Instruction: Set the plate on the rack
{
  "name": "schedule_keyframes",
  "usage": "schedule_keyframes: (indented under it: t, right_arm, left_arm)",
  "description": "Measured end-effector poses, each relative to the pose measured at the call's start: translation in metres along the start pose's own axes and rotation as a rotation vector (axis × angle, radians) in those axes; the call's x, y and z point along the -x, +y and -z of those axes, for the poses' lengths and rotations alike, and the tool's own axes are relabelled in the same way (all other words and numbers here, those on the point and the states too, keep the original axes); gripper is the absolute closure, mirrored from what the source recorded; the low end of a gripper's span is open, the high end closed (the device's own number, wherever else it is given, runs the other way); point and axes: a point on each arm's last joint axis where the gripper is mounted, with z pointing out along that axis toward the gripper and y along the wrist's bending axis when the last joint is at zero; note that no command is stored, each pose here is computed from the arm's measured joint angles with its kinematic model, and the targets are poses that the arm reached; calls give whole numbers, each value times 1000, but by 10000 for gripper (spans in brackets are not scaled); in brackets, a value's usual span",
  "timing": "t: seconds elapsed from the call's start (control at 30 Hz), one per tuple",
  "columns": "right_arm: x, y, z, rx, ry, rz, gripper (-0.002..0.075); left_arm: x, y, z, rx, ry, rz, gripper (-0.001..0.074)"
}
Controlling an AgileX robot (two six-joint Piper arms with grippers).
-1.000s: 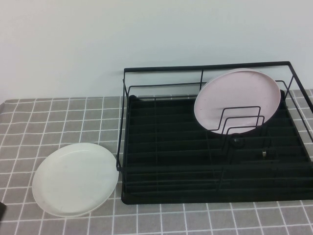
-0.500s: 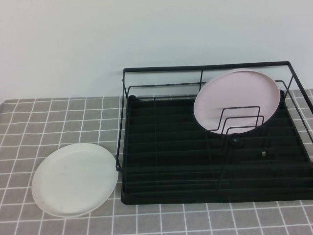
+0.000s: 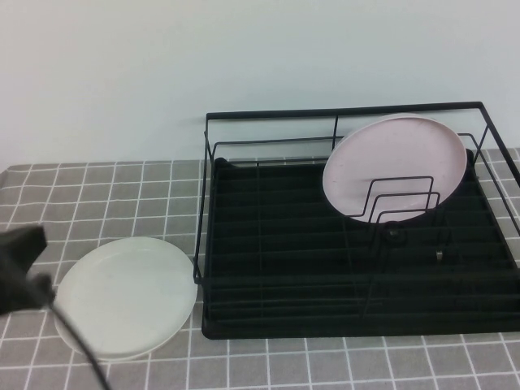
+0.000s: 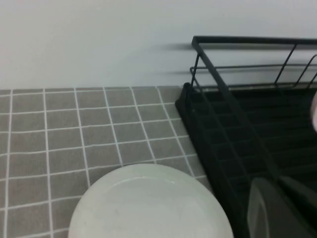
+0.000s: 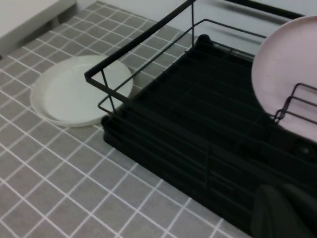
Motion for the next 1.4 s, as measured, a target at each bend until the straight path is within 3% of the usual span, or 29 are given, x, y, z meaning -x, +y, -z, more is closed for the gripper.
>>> schedule_keyframes:
  t: [0.23,0.33,0.47,0.63,0.7,0.87,0.93,1.4]
  right_arm:
    - [-5,-2,-16,81,82,-74,729]
    - [-6,-3,-19,92,94,-90,729]
    - [-5,-1,-18,112,82,-106,729]
    - [-3,0,-18,123,72,-114,729]
    - [-3,0,-18,123,72,-114,729]
    - [-3,0,-18,123,71,-115,729]
    - [-3,0,-18,125,72,-115,729]
    - [-3,0,-18,125,72,-115,729]
  left_arm:
    - [22,17,-46,-15,199,64,735]
    - [23,45,-62,-5,329,142,735]
    - [18,82,-74,-68,536,294,735]
    - [7,110,-94,-74,628,379,728]
    - [2,112,-102,-65,636,383,701]
    - [-7,120,-118,10,638,324,500]
    - [-9,125,-122,34,629,326,466]
    - [-50,151,-156,67,713,383,472]
